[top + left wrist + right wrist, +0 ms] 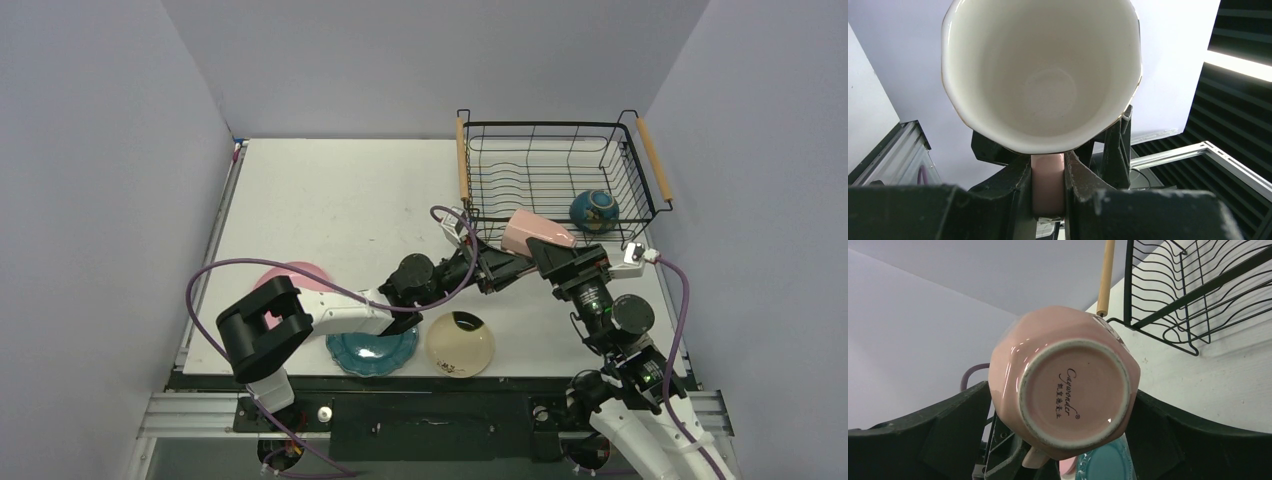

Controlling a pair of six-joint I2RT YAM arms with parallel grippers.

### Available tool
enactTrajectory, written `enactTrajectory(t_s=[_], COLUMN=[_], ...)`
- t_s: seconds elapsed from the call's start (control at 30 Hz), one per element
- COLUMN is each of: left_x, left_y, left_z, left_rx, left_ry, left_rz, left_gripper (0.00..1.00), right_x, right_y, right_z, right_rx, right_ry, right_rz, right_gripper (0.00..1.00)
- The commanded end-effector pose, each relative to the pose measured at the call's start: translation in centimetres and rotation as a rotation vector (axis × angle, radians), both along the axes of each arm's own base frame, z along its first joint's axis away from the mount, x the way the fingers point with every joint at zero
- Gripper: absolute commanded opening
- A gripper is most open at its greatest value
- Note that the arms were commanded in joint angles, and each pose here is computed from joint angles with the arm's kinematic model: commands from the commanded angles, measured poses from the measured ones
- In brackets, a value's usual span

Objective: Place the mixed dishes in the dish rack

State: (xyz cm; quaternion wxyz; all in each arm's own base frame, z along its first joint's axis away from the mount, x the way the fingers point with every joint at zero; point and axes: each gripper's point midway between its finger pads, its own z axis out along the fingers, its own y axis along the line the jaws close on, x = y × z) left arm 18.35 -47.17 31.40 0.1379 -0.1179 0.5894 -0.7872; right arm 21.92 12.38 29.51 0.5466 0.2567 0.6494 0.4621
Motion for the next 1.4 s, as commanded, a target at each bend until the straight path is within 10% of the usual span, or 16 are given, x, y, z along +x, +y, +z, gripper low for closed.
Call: enactTrajectory(t_s=[0.0,1.03,1.17,1.3,1.37], left_x=[-1.4,-1.5,-1.5,-1.5,-1.4], left_y=[1.8,2.1,2.2,2.1,2.1], left_z=[7.7,7.5,7.4,7.1,6.7], left_rx=[-0.214,-0.194,-0.176,-0.153,-0.142], left_ry=[-0.124,-0.163,-0.184,-0.197,-0.19], left_rz=[0.014,0.034,0.045,0.044,0.038], left_gripper=[0.0,0.0,0.0,0.0,0.0], right_x=[0.7,0.7,0.7,0.0,0.5], right_y=[-1.5,0.0,0.5,0.1,0.0], right_z=[3.1,5.0,5.4,6.6,6.0], right_rx=[0.045,0.094,0.109,0.137,0.136], right_ry=[-0.071,-0.12,-0.142,-0.177,-0.142], right_rz=[-0.1,-0.037,-0.011,-0.011,-0.031], right_gripper=[0.93,0.89,0.64,0.1,0.0])
